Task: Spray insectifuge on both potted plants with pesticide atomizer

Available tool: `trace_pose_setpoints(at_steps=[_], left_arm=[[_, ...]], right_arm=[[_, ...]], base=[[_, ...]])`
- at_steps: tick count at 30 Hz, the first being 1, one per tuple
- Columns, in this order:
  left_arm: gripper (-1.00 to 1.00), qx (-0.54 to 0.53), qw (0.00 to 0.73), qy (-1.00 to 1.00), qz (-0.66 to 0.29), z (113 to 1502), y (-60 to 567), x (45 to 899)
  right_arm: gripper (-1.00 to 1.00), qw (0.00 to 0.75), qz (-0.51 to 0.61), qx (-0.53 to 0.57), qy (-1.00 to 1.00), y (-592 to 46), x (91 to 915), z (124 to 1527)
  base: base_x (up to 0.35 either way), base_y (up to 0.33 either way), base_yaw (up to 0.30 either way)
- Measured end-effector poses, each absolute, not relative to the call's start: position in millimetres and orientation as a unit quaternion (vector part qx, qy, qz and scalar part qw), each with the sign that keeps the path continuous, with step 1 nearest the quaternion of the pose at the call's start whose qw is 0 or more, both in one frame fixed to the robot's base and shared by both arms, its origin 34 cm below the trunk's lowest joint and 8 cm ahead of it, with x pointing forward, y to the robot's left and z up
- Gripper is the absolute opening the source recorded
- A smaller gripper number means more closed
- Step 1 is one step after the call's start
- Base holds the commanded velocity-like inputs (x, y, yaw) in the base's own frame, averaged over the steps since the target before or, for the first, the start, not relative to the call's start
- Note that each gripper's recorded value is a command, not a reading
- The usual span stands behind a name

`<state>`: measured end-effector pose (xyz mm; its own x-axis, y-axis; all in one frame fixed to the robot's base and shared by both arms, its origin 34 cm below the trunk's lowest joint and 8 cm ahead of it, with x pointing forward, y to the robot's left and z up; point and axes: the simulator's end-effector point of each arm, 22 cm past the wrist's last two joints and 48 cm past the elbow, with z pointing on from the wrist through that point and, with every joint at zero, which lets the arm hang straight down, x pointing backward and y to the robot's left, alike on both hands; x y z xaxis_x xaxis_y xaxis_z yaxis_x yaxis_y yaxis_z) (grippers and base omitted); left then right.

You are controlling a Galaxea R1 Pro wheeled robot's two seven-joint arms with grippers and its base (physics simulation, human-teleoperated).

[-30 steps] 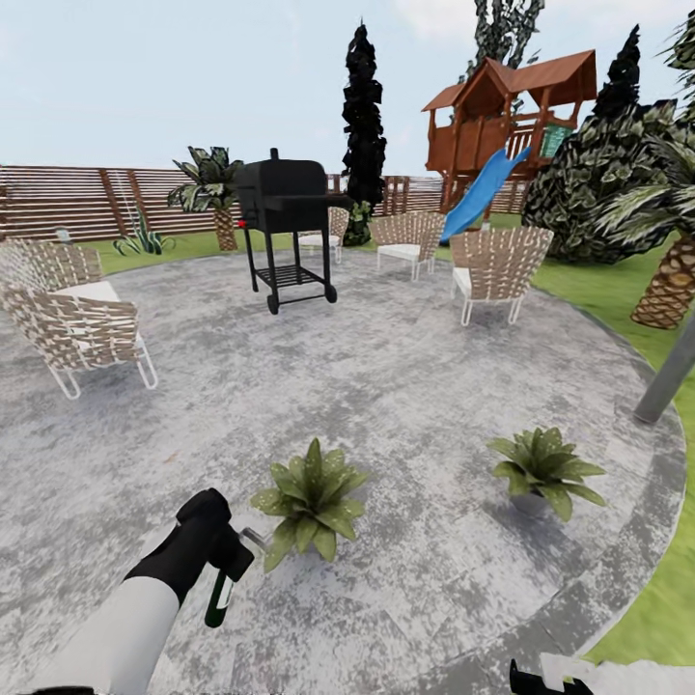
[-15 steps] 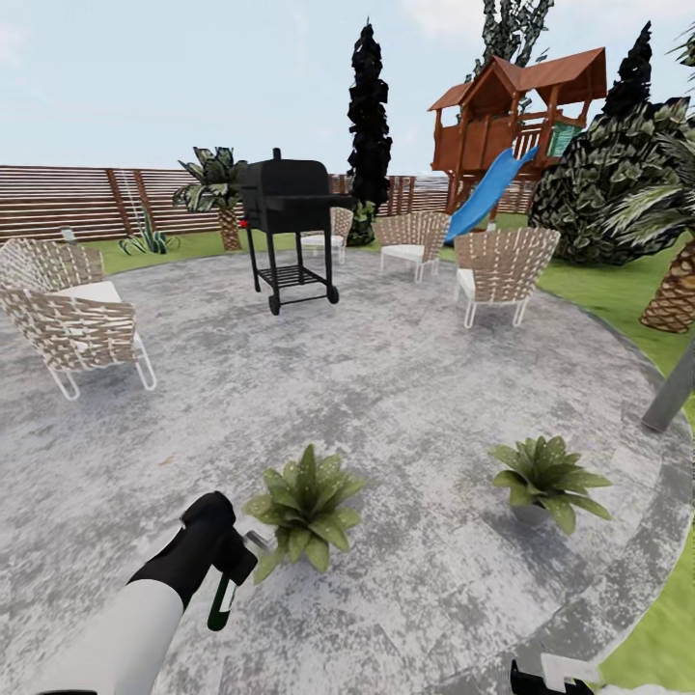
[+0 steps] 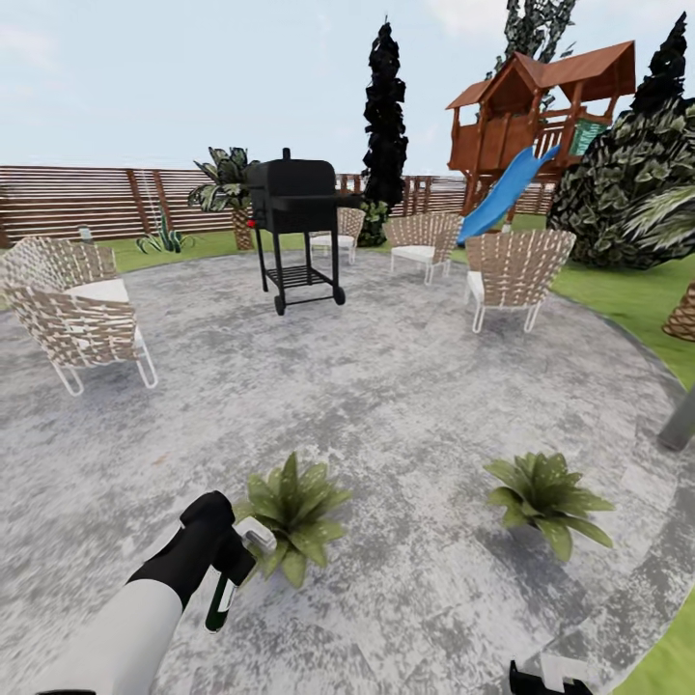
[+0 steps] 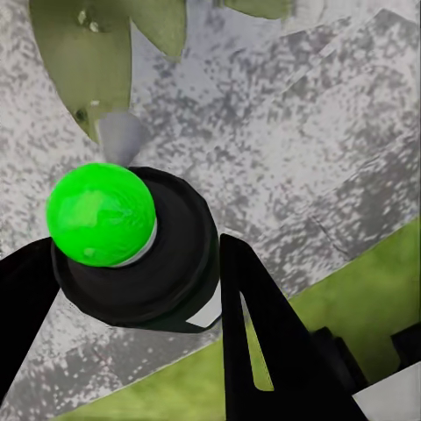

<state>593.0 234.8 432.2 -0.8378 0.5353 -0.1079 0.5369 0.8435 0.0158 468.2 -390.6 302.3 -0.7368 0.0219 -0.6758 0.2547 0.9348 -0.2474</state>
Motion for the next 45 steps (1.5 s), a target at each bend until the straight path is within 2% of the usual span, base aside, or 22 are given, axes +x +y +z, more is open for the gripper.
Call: trace_pose_setpoints(at_steps=[8,13,18,22,31,45], left_arm=[[-1.00,0.279,0.051,0.959,-0.005,431,237,592],[-1.00,0.283,0.026,0.958,0.042,428,275,586],[-1.00,0.286,0.016,0.957,0.039,423,274,580],[-1.00,0.293,-0.019,0.956,0.023,405,268,556],[-1.00,0.315,-0.028,0.948,0.038,405,268,554],[-1.00,0.318,-0.025,0.947,0.036,405,264,555]], right_arm=[[1.00,0.354,-0.164,0.075,0.918,-390,468,302],[1.00,0.354,-0.164,0.075,0.918,-390,468,302],[1.00,0.354,-0.164,0.075,0.918,-391,468,302],[1.00,0.354,-0.164,0.075,0.918,-390,468,302],[1.00,0.354,-0.164,0.075,0.918,-391,468,302],[1.00,0.354,-0.164,0.075,0.918,-391,468,302]], base=[[0.141,-0.110,0.025],[0.001,-0.001,0.224],[0.000,0.000,0.026],[0.000,0.000,0.167],[0.047,-0.072,0.048],[0.029,-0.244,0.000]])
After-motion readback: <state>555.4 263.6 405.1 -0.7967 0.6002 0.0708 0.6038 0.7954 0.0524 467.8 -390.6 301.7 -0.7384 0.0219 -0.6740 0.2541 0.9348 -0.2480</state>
